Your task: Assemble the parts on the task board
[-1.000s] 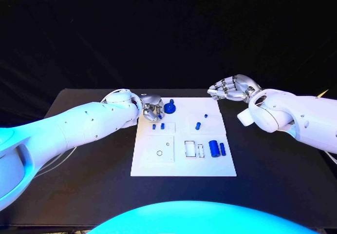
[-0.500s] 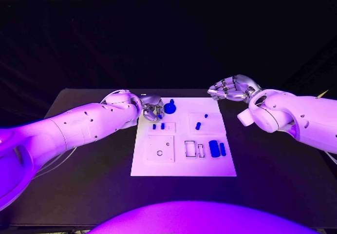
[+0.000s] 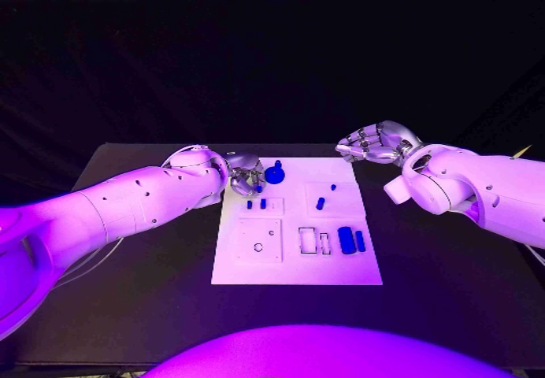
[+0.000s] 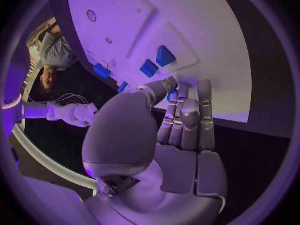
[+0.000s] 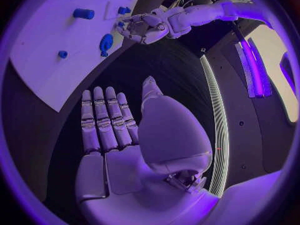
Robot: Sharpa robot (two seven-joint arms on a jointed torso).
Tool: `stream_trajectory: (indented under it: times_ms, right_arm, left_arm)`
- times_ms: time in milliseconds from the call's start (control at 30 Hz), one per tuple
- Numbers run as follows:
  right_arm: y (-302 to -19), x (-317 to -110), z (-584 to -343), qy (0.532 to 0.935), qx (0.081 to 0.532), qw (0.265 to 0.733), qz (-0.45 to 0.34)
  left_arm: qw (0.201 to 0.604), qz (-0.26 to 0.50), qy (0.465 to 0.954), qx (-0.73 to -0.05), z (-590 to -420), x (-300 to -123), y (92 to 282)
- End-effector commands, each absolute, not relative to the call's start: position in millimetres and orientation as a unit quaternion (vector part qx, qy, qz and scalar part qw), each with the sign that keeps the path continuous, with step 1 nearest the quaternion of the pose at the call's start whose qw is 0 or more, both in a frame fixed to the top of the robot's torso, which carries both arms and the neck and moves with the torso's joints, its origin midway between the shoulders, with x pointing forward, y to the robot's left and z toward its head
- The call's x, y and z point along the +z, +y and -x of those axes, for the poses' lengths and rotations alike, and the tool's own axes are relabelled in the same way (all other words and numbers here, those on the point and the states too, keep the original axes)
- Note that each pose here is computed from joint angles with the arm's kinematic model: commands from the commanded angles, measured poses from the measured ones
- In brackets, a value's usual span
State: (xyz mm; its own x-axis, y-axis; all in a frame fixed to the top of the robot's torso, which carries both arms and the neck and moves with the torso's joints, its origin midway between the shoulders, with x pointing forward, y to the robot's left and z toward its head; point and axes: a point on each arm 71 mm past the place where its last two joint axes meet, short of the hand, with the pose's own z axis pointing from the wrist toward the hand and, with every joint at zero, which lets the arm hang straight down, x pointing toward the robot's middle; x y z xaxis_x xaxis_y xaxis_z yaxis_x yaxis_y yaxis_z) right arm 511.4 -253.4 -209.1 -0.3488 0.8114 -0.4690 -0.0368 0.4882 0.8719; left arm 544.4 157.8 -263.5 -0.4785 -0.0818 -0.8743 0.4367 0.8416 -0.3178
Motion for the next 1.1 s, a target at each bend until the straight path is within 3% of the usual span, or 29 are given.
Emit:
stream_trajectory:
  times_ms: [33, 600, 900, 1100]
  right_arm:
    - [-252.8, -209.2, -511.3, 0.703, 0.426, 0.499, -0.274]
    - [-253.8, -209.2, -511.4, 0.703, 0.423, 0.503, -0.272]
    - [-256.2, -208.8, -511.2, 0.721, 0.393, 0.529, -0.212]
    - [-254.9, -209.0, -511.3, 0.746, 0.335, 0.566, -0.104]
  left_arm:
    - [0.496, -0.108, 0.822, -0.259, -544.2, -263.7, 157.4]
    - [0.498, -0.101, 0.824, -0.250, -545.2, -263.7, 164.7]
    - [0.523, -0.068, 0.812, -0.251, -548.8, -251.9, 194.0]
    - [0.529, 0.043, 0.790, -0.307, -550.6, -231.5, 224.6]
